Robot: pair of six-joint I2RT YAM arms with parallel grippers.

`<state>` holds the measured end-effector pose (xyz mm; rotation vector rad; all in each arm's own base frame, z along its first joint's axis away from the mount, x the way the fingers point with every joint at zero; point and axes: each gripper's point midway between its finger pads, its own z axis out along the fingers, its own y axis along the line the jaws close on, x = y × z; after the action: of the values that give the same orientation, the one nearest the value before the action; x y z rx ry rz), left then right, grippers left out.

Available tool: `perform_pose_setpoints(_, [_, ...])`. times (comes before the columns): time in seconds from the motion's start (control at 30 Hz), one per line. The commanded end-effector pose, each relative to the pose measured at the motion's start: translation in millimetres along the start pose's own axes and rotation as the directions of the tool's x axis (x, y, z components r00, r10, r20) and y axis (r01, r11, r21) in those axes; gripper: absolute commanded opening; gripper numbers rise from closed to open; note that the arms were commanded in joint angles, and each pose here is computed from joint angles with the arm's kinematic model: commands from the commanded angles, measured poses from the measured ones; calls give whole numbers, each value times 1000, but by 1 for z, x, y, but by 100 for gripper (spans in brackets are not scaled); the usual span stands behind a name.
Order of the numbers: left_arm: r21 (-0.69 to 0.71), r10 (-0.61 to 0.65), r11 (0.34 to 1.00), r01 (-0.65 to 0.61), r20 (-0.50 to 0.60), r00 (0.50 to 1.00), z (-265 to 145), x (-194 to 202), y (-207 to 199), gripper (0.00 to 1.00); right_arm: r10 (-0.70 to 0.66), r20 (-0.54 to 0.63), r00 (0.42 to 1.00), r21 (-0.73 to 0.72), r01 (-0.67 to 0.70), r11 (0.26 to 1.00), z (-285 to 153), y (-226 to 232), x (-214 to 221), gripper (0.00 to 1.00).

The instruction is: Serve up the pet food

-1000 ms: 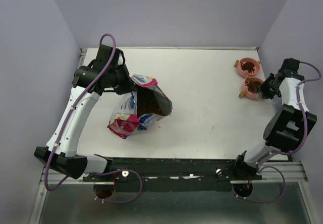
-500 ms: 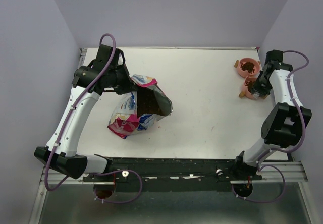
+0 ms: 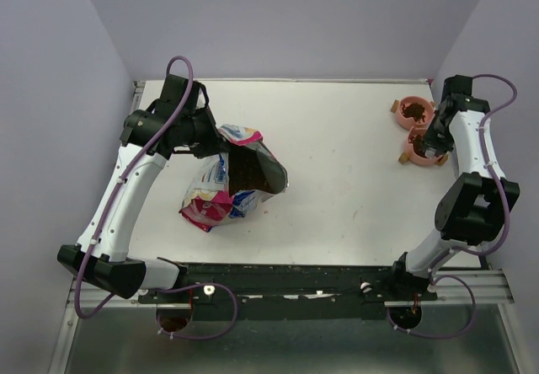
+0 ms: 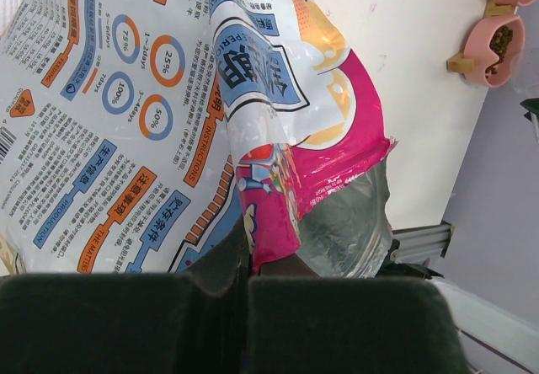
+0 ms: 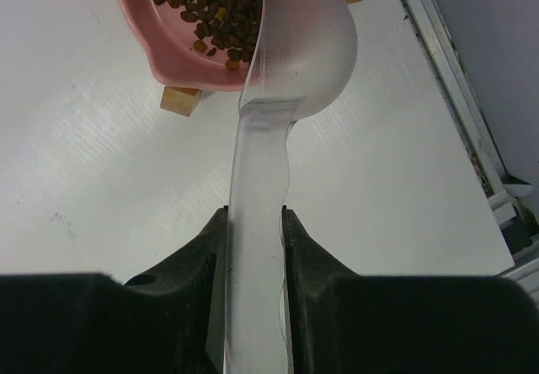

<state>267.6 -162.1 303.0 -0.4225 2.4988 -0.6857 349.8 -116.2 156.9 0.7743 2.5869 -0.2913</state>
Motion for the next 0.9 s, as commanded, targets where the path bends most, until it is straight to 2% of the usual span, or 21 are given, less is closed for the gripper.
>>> perform_pose_setpoints(0.0, [126,-5,992,-1,51,999,-14,-15,-30,0,-14,6,1000,16,14,1000,-6,0,-6,0])
perform_pose_setpoints(0.23, [124,-2,992,-4,54,999,-14,-17,-30,0,-9,-2,1000,-16,9,1000,-7,4,1,0])
perform_pose_setpoints(0.5, [122,3,992,-10,56,998,-15,-17,-30,0,41,44,998,-64,-39,997,-14,11,-6,0])
perform_pose_setpoints(0.67, [118,5,993,-12,62,998,-17,-17,-29,0,23,24,999,-68,-22,997,-9,13,-1,0])
perform_pose_setpoints(0.77, [118,7,993,-14,65,998,-17,-17,-28,0,-5,-74,997,-61,0,998,0,14,16,0])
perform_pose_setpoints(0.87, [116,1,993,-8,65,998,-17,-16,-27,0,22,-23,999,-113,-25,993,-7,21,11,0])
